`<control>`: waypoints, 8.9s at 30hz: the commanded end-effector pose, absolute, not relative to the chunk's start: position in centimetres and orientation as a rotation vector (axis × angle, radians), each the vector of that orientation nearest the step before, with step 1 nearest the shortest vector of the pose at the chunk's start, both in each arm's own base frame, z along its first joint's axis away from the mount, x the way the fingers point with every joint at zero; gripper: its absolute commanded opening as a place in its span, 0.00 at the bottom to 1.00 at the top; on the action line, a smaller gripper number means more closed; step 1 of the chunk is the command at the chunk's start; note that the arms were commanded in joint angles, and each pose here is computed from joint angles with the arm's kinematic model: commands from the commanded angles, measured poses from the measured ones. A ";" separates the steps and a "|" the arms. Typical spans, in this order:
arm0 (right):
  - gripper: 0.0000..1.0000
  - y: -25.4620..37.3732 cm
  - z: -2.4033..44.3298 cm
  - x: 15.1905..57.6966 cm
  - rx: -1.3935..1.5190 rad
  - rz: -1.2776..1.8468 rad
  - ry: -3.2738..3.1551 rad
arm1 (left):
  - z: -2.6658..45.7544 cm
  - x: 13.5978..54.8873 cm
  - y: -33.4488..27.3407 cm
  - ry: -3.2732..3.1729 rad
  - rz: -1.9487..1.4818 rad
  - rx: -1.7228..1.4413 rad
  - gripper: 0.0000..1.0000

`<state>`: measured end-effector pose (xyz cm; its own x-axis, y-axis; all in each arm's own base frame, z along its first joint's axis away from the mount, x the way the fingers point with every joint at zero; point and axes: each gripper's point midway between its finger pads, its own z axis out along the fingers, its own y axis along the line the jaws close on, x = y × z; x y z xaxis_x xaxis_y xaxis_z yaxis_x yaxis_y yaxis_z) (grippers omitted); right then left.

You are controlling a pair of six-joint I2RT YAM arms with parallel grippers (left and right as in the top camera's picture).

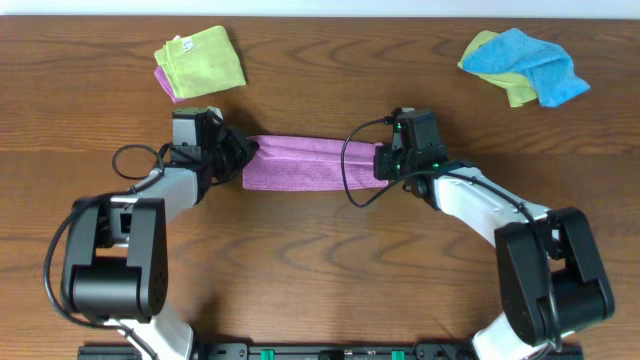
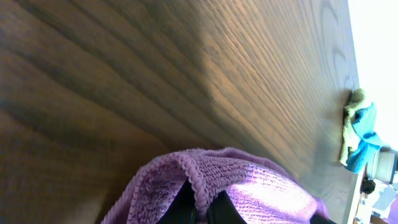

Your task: Fold the cloth

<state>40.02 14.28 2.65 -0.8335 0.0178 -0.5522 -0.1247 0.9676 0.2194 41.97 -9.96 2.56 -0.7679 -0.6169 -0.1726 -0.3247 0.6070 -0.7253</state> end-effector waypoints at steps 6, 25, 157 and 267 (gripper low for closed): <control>0.18 11.9 1.2 40.4 -0.024 0.174 2.559 | 2.1 43.1 -7.7 2.407 -0.856 -0.811 0.06; 0.50 11.5 5.0 39.2 0.035 0.198 2.544 | 8.6 44.7 -8.2 2.285 -0.917 -0.677 0.70; 0.01 32.3 9.4 38.4 -0.275 0.767 2.306 | 2.9 39.7 -13.6 2.630 -0.870 -0.618 0.06; 0.99 5.9 14.7 17.2 0.167 0.499 2.238 | 4.3 29.7 -9.9 2.562 -1.102 -1.028 0.95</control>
<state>17.13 6.31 14.77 -0.6649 0.2553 -0.7020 -0.0745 0.9124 0.4024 30.32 -9.41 4.74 -0.7550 -0.6512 0.0775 -0.5115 0.5108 -0.6910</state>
